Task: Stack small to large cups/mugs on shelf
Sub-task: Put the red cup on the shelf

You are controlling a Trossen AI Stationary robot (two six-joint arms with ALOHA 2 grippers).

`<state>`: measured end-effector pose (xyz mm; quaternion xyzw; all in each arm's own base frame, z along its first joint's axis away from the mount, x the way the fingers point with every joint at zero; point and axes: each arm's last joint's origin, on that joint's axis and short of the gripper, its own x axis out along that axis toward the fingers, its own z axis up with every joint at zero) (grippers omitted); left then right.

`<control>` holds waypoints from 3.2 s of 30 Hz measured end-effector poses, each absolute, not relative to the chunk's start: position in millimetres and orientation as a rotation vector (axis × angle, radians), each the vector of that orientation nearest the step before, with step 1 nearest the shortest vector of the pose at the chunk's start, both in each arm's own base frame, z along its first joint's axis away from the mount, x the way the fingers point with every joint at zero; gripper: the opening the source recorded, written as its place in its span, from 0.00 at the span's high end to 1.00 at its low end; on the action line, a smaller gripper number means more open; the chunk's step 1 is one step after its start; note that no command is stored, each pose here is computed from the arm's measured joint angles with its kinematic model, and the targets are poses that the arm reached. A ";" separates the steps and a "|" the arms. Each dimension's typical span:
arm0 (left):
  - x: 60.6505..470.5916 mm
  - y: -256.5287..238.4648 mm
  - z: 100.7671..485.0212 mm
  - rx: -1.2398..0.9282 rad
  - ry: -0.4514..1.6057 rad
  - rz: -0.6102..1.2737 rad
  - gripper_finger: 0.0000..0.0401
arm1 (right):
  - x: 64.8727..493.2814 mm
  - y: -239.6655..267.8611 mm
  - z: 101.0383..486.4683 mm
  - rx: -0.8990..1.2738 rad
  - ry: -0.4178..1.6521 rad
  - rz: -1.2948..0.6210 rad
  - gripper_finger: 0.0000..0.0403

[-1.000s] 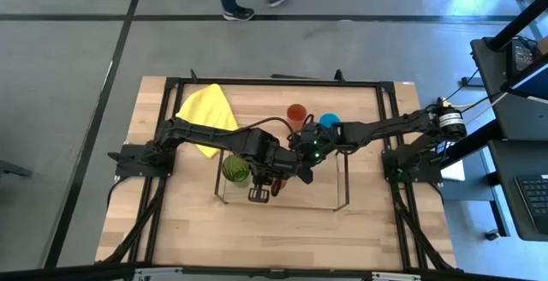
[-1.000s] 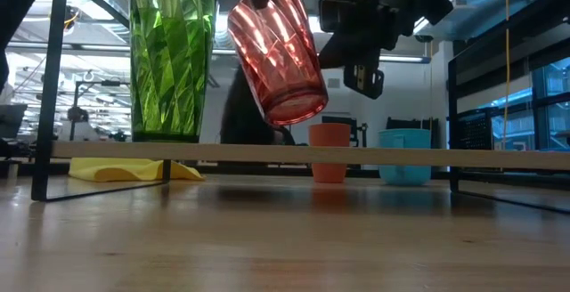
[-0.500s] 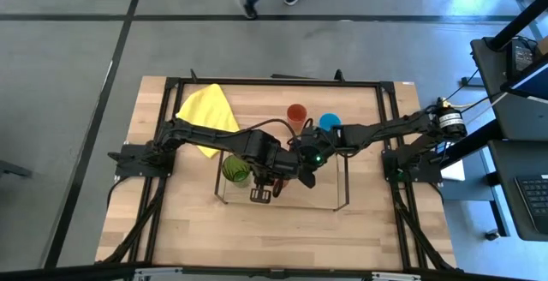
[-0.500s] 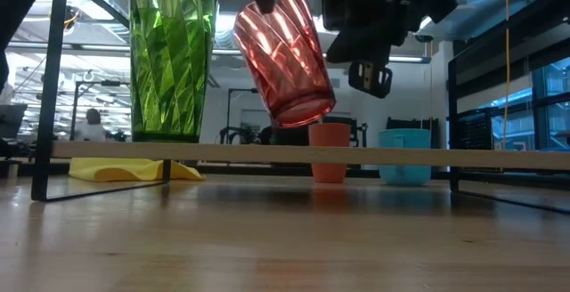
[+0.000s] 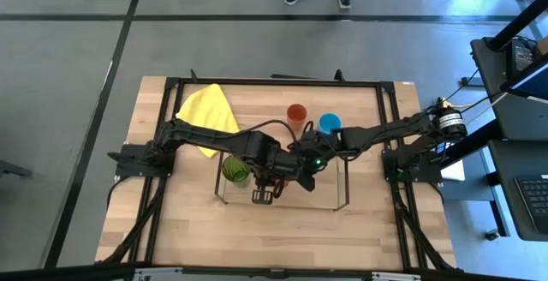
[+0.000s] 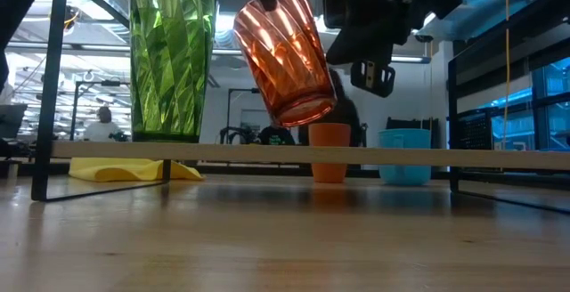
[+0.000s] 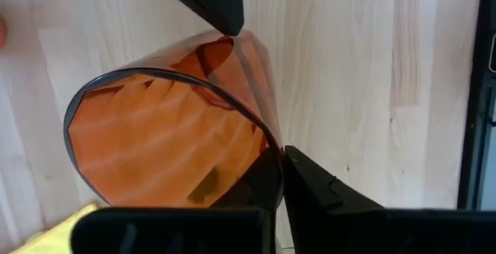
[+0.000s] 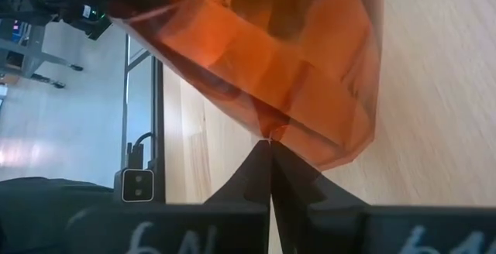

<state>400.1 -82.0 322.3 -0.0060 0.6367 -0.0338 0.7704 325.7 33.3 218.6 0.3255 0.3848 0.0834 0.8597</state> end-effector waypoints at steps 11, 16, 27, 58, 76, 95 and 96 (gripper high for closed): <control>398.5 -85.3 322.2 -0.041 1.391 -0.046 0.91 | 325.5 35.2 218.6 0.688 0.812 0.182 0.98; 399.8 -86.5 322.5 -0.052 1.375 -0.045 0.85 | 325.0 39.1 218.6 0.685 0.817 0.193 0.97; 401.6 -86.5 322.9 -0.067 1.358 -0.037 0.85 | 322.1 41.9 215.4 0.672 0.855 0.169 0.97; 403.4 -86.3 323.3 -0.050 1.333 -0.014 0.85 | 327.0 65.0 224.9 0.767 0.745 0.149 0.96; 396.3 -99.9 322.4 -0.039 1.381 -0.060 0.86 | 327.4 48.5 221.3 0.776 0.760 0.065 0.96; 401.5 -87.9 306.8 -0.035 1.404 -0.025 1.00 | 325.9 56.0 220.8 0.790 0.769 0.057 0.97; 401.2 -89.1 303.9 -0.033 1.411 -0.034 1.00 | 325.8 56.4 220.6 0.788 0.770 0.053 0.97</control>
